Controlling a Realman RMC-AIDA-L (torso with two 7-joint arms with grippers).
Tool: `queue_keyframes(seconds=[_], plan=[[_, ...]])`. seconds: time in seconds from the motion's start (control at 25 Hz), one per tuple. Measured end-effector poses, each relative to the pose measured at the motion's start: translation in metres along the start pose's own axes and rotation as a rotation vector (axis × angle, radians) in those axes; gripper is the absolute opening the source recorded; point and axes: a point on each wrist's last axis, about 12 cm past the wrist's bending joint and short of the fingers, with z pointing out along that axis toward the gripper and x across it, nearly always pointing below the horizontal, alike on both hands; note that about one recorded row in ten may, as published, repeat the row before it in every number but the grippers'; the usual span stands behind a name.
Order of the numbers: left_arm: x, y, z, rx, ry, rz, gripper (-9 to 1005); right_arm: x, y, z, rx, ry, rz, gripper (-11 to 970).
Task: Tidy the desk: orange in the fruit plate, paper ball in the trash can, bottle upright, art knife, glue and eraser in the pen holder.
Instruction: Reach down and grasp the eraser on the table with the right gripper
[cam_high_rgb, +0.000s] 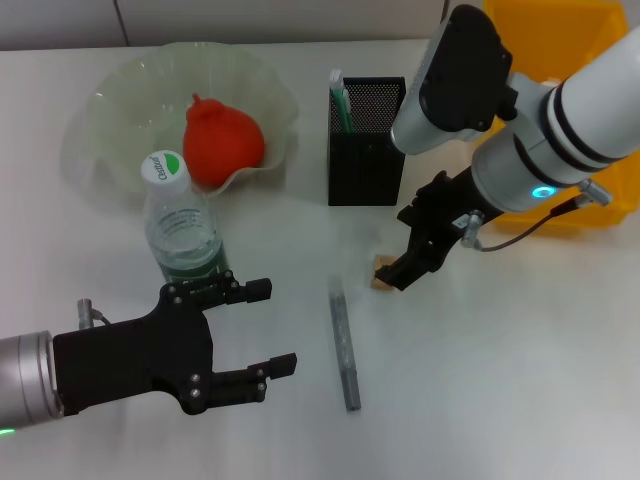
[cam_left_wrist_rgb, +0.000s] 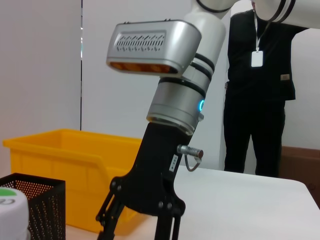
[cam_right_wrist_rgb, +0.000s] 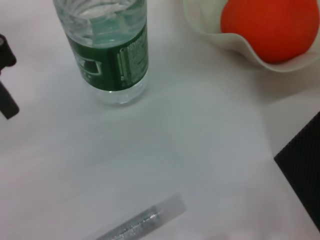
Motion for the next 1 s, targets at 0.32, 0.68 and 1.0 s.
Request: queue_keyframes(seconds=[0.32, 0.68, 1.0], plan=[[0.0, 0.0, 0.0, 0.0, -0.001, 0.002, 785, 0.001, 0.0, 0.01, -0.032, -0.012, 0.019, 782], [0.0, 0.0, 0.0, 0.0, -0.001, 0.002, 785, 0.001, -0.002, 0.021, -0.043, 0.019, 0.031, 748], [-0.001, 0.001, 0.001, 0.0, -0.003, 0.004, 785, 0.0, 0.001, 0.028, -0.055, 0.018, 0.026, 612]])
